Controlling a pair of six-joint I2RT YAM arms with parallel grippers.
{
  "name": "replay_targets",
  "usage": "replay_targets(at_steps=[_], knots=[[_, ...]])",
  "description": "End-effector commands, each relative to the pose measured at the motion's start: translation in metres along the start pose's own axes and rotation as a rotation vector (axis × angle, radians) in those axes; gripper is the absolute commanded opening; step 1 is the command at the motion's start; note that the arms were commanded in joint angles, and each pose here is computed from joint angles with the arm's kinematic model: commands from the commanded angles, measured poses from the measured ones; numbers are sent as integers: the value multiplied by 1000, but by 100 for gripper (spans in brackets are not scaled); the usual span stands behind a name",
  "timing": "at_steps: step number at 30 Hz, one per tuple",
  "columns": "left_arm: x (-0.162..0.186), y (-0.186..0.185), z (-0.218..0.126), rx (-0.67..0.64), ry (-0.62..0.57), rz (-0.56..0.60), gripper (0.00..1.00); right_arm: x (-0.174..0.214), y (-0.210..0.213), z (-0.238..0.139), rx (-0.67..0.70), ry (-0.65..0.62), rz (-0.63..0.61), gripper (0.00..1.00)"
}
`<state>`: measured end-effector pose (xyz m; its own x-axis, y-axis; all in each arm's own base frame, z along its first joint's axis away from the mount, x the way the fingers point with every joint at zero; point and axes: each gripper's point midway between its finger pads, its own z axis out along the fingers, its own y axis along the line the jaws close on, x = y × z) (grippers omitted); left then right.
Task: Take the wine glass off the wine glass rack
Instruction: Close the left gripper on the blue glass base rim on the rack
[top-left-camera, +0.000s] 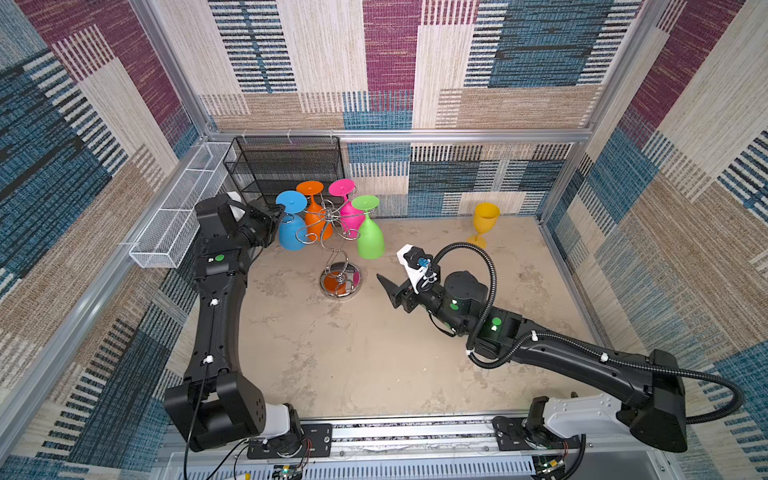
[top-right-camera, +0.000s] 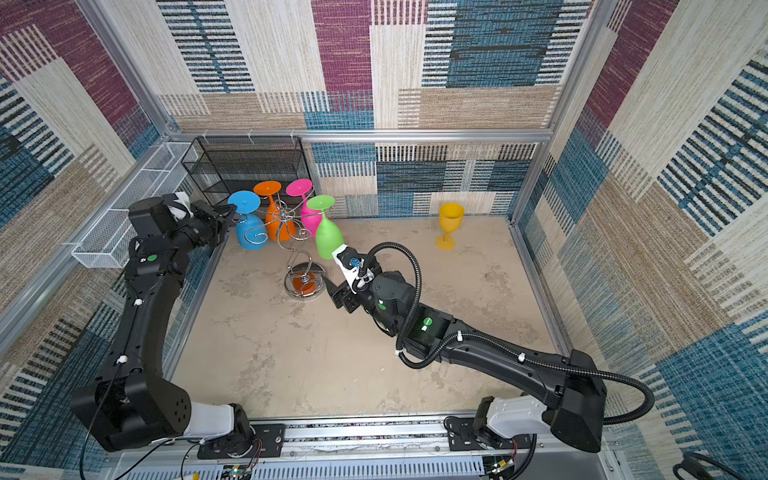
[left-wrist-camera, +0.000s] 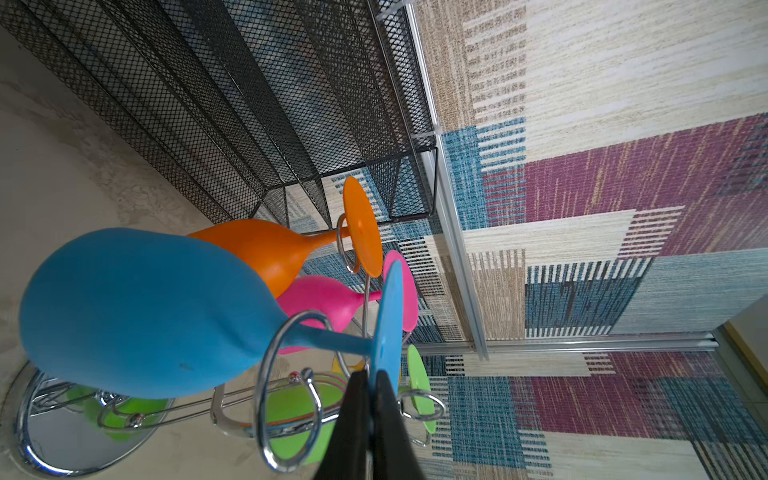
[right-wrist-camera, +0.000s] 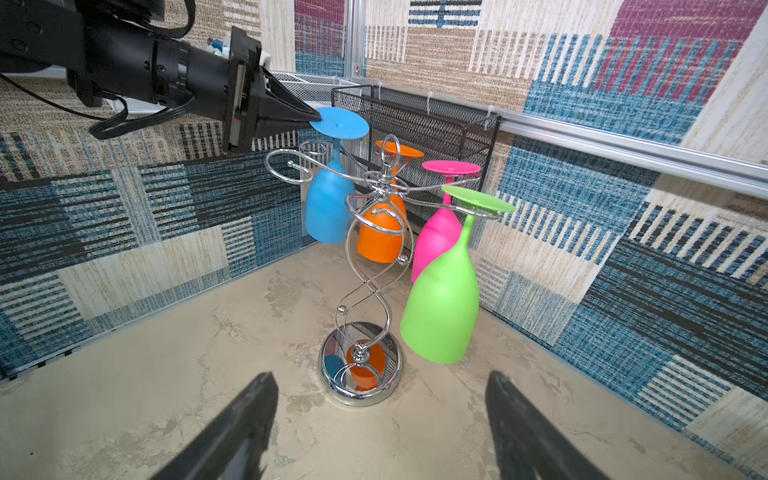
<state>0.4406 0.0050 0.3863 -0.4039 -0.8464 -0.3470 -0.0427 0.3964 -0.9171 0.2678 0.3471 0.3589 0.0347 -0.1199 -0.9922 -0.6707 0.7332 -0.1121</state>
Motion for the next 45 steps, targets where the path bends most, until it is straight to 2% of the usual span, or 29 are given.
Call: replay_targets(at_steps=[1,13,28,45], knots=[[5,-14,0,50,17,22,0,-8,-3,-3,10,-24,4,80],[28,-13,-15,53,44,16,0,-8,-3,-7,3,-30,11,80],[39,-13,-35,33,38,34,0,-9,-3,-13,-5,-31,33,80],[29,0,-77,-73,-61,78,0,-5,-1,-12,-14,-14,45,80]])
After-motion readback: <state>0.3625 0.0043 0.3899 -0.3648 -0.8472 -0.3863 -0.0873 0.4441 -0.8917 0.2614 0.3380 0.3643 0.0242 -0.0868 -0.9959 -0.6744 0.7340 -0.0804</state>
